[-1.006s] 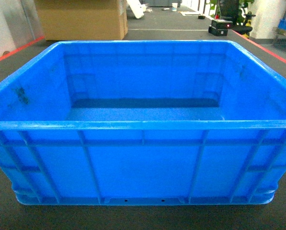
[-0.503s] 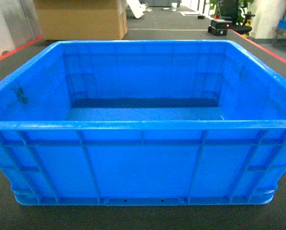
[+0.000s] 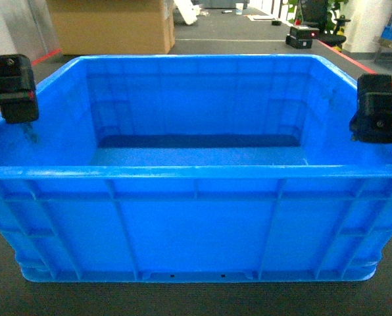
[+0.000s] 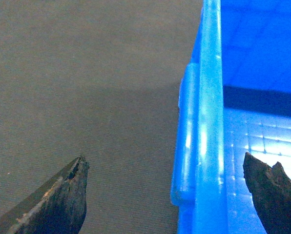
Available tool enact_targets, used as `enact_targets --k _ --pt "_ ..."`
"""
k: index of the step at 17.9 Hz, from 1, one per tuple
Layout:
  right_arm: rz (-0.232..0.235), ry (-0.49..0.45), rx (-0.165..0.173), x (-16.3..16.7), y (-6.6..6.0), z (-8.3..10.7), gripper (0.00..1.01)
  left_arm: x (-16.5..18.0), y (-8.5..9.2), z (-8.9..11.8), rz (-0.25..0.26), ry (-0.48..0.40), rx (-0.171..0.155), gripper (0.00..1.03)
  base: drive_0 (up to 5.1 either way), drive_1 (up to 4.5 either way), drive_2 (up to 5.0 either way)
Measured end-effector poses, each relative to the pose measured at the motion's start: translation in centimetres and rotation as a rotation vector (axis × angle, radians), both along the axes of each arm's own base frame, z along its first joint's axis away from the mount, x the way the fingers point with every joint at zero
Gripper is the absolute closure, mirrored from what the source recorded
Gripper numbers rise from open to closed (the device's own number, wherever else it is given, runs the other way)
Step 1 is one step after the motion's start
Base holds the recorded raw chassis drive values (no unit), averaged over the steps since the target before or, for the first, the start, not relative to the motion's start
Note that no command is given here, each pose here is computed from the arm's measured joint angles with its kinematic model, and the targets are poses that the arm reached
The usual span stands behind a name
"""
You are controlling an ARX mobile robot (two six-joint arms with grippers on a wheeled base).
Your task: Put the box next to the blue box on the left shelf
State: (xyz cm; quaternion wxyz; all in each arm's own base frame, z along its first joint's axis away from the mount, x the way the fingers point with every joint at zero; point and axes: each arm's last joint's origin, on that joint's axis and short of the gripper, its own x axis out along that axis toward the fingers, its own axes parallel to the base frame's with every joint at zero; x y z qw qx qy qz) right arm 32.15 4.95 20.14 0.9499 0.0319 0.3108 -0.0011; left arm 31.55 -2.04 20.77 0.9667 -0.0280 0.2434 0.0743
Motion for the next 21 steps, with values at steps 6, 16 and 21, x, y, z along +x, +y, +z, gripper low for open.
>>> enact_targets --k 6,16,21 --pt "-0.013 0.014 0.026 0.4 0.2 -0.8 0.03 0.5 -0.4 -1.4 -0.014 0.062 -0.022 0.05 0.0 0.0 0.0" --pt "0.004 0.015 0.024 0.3 0.8 -0.9 0.41 0.5 -0.7 -1.3 -0.027 0.083 0.003 0.44 0.0 0.0 0.0" --pt "0.016 0.006 0.018 0.3 1.1 -0.8 0.91 0.5 -1.2 -1.3 -0.046 0.101 0.022 0.83 0.0 0.0 0.0"
